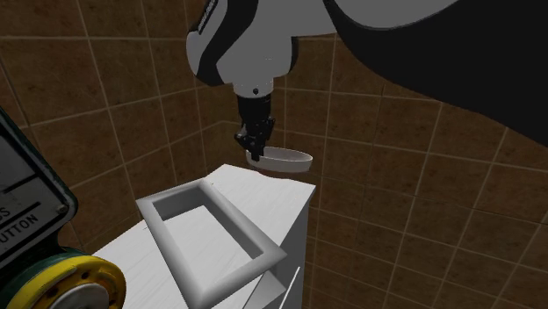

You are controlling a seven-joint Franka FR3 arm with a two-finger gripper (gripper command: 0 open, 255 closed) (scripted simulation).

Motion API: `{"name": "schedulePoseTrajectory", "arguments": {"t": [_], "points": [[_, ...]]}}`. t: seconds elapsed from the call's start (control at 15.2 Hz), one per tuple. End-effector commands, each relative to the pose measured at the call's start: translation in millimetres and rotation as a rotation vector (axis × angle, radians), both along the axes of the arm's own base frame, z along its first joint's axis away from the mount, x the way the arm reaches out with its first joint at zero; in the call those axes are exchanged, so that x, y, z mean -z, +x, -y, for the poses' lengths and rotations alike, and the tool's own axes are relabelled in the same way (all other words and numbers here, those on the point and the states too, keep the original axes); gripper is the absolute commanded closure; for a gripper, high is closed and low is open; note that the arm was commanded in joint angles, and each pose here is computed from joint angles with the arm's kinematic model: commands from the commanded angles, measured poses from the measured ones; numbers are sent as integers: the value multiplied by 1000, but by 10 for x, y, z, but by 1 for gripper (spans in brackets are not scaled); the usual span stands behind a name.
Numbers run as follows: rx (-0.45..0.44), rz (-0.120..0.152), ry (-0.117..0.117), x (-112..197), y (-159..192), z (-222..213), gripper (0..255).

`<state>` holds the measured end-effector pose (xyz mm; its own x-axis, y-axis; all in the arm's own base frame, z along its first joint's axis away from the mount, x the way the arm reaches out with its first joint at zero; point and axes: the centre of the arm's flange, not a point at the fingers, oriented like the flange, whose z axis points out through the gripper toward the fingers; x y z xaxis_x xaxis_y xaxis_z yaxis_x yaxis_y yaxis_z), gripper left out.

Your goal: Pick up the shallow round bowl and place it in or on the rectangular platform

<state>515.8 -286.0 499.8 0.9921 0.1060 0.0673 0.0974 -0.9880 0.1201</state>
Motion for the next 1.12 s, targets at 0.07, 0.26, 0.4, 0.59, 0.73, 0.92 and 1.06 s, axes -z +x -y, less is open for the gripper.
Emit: {"name": "schedulePoseTrajectory", "arguments": {"t": [0.07,0.26,0.4,0.59,0.73,0.92,1.06], "points": [[0,0,0,-153,-3,6,255],[0,0,0,-311,-3,6,255],[0,0,0,-417,-3,6,255],[0,0,0,-511,-8,-124,255],[0,0,0,-548,-19,-385,255],[0,0,0,-603,-36,-777,255],[0,0,0,-640,-47,-1038,255]]}}
